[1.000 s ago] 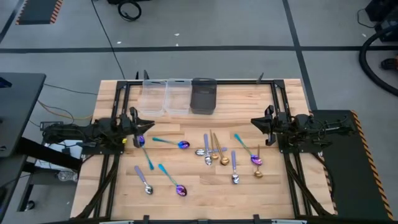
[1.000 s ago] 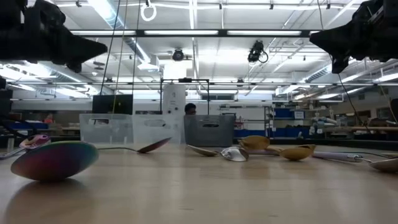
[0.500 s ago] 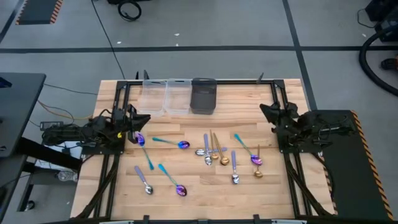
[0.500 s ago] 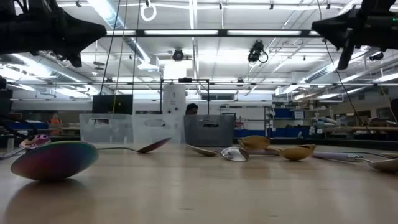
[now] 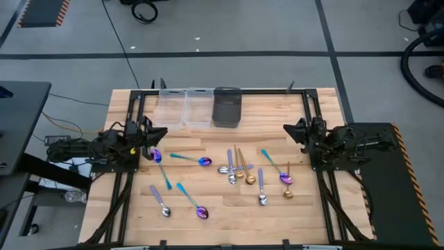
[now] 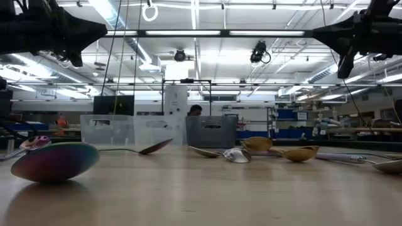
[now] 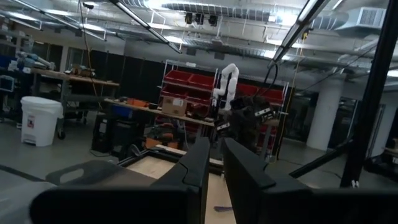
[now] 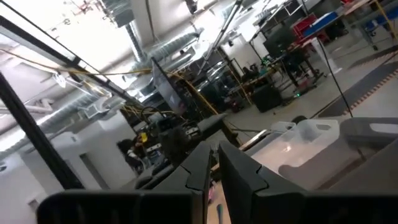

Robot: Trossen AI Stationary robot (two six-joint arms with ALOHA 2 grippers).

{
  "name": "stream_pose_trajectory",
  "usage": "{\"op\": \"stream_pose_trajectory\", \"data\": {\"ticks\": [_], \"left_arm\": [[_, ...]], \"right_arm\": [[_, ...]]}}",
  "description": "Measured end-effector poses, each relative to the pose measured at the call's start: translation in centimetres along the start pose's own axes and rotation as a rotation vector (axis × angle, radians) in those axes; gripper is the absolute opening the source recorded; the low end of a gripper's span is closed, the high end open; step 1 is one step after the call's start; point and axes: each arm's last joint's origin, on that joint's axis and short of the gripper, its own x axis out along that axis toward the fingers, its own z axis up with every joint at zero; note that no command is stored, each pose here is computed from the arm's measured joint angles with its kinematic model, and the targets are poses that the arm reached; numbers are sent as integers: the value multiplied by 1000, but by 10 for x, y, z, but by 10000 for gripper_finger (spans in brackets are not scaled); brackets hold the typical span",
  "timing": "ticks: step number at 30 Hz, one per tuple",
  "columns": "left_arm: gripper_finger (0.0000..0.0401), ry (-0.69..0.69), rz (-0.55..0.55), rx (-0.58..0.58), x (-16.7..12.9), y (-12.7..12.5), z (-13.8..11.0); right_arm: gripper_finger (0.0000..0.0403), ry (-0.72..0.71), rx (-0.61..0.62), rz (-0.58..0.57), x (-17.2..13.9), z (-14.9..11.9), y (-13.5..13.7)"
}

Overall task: Sort silverware by color (type)
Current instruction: Put the iridescent spoon into the black bin

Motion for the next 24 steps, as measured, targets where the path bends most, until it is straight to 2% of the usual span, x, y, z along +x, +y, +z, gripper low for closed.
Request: {"op": "stream_pose_trajectory", "data": {"ticks": [6, 10, 18, 22, 24], "left_arm": [[55, 62, 33, 42, 3, 2, -5], [55, 102, 91, 103, 9, 6, 0], [55, 177, 220, 246, 24, 19, -2], [55, 97, 109, 301, 30, 17, 6], [54, 48, 89, 322, 32, 16, 10]], "right_arm": [[44, -92, 10, -97, 0, 5, -2], [44, -58, -95, -89, 1, 3, -1], [44, 3, -201, -143, 15, 1, -1], [44, 66, -227, -166, 27, 0, 3], [44, 92, -237, -177, 35, -1, 7]]}}
